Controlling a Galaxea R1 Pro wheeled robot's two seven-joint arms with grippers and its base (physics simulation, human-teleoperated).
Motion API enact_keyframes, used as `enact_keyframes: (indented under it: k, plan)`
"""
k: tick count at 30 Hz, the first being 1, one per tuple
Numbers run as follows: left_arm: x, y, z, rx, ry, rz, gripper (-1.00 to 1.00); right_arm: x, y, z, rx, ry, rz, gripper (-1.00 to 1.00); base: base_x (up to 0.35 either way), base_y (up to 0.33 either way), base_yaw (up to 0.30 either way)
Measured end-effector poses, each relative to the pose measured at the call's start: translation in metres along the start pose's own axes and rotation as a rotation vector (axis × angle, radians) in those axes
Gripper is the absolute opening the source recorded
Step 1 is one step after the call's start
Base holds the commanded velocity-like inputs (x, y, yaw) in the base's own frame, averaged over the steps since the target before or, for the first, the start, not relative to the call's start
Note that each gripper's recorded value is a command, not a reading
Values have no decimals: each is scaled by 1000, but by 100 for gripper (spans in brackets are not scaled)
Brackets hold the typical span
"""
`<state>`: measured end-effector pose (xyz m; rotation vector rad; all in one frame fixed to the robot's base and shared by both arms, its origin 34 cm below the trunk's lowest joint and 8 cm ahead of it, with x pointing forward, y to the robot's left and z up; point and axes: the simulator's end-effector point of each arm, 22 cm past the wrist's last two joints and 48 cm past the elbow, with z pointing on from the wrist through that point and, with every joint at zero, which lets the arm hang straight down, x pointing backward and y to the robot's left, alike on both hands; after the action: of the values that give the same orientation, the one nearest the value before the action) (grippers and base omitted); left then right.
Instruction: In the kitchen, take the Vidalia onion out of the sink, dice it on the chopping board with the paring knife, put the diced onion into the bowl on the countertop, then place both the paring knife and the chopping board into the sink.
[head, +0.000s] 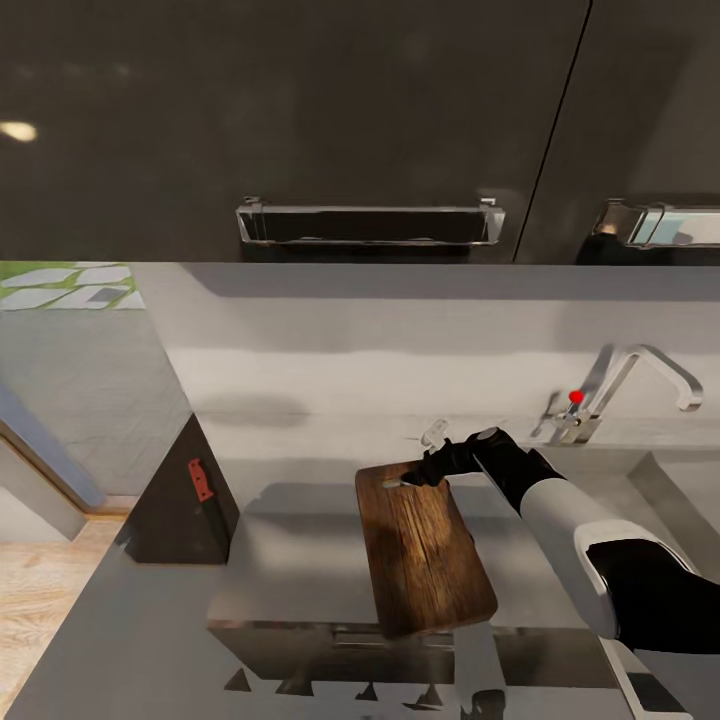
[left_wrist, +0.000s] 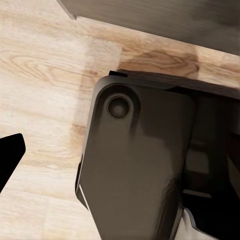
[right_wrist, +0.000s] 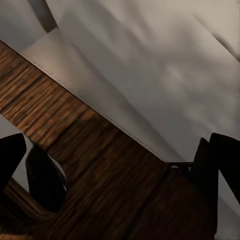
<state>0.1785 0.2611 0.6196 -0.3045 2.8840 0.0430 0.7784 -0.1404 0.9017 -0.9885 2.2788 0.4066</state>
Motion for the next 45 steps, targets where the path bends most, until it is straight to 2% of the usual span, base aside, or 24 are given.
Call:
enact_keyframes:
  k: [6,7,10,17,26,35,37,38,39,45]
  plan:
    - [0,0,0,0,0,0,100,0,0,0,1,1,-1,100,0,0,0]
    - [0,0,0,0,0,0,100,0,0,0,1,2,-1,-100,0,0,0]
    - [0,1,0,-1,0,0,100,1,-1,0,5,6,-11,-100,0,0,0]
    - [0,1,0,-1,0,0,100,-1,1,0,-3,-1,12,-100,0,0,0]
    - [-2,0,0,1,-6,0,100,1,-2,-3,7,11,4,-100,0,0,0]
    - [-8,-1,0,3,-20,-1,100,6,0,-7,9,25,22,-100,0,0,0]
    - [-9,-1,0,4,-23,-1,100,8,0,-8,11,33,35,-100,-121,27,0]
    - [-9,-2,1,4,-21,-2,100,8,-20,-11,86,37,129,-100,-245,59,0]
    - [-9,-2,0,5,-24,-2,100,9,-24,-14,106,43,134,-100,-247,68,0]
    - [-13,-3,1,7,-33,-4,100,12,-25,-17,116,50,143,-100,-251,98,0]
